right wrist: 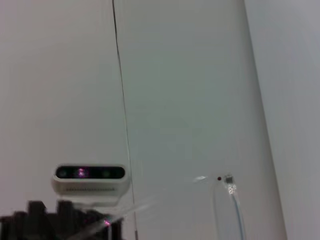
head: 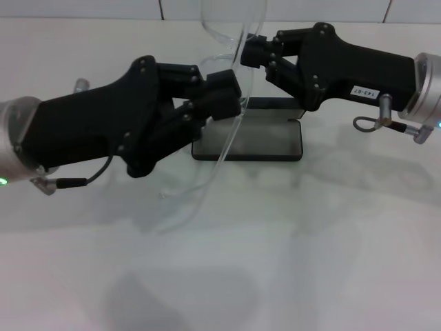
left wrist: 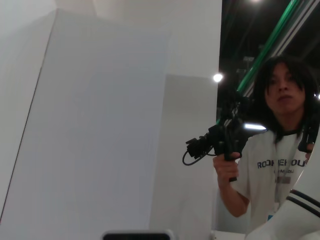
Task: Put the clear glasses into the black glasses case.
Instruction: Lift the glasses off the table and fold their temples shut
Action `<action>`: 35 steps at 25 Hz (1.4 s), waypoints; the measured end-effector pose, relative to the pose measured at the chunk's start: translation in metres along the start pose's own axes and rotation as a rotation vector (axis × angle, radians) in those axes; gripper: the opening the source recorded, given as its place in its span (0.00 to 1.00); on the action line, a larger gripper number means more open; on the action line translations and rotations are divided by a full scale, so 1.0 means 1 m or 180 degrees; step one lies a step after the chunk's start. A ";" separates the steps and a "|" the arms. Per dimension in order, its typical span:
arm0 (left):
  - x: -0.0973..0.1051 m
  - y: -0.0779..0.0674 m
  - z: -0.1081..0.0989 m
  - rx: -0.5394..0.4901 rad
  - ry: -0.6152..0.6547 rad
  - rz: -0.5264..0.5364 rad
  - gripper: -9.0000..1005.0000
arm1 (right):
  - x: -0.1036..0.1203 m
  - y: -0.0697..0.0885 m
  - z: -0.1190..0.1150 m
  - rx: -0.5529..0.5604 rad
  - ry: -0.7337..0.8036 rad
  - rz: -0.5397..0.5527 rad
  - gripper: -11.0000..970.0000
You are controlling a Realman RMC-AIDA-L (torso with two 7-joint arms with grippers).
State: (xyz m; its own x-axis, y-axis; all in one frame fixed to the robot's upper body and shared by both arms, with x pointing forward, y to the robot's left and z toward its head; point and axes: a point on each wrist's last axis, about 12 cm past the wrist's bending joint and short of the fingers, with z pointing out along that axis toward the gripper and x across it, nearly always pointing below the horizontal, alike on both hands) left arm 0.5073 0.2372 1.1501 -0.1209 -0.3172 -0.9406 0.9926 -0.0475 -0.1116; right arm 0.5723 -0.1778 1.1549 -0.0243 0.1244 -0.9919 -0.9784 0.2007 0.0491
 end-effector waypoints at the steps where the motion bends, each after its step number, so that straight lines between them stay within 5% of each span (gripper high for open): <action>1: 0.002 0.001 0.000 -0.0015 0.0005 -0.0008 0.12 | 0.000 0.000 0.001 -0.0013 -0.0003 -0.0001 0.07; 19: 0.017 0.016 -0.001 -0.0513 0.0092 0.0006 0.12 | -0.003 0.001 0.008 -0.0125 -0.0014 -0.0024 0.07; 35: 0.020 0.020 -0.002 -0.0646 0.0107 0.0015 0.12 | -0.004 0.003 0.014 -0.0218 0.0003 -0.0033 0.07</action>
State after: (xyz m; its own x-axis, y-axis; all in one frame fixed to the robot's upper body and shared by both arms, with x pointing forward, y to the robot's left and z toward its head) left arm 0.5245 0.2319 1.1285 -0.1192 -0.2849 -0.9511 0.9751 0.1469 -0.1662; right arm 0.5727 -0.1647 1.1609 -0.0141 0.1218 -0.9925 -0.9904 0.1349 0.0306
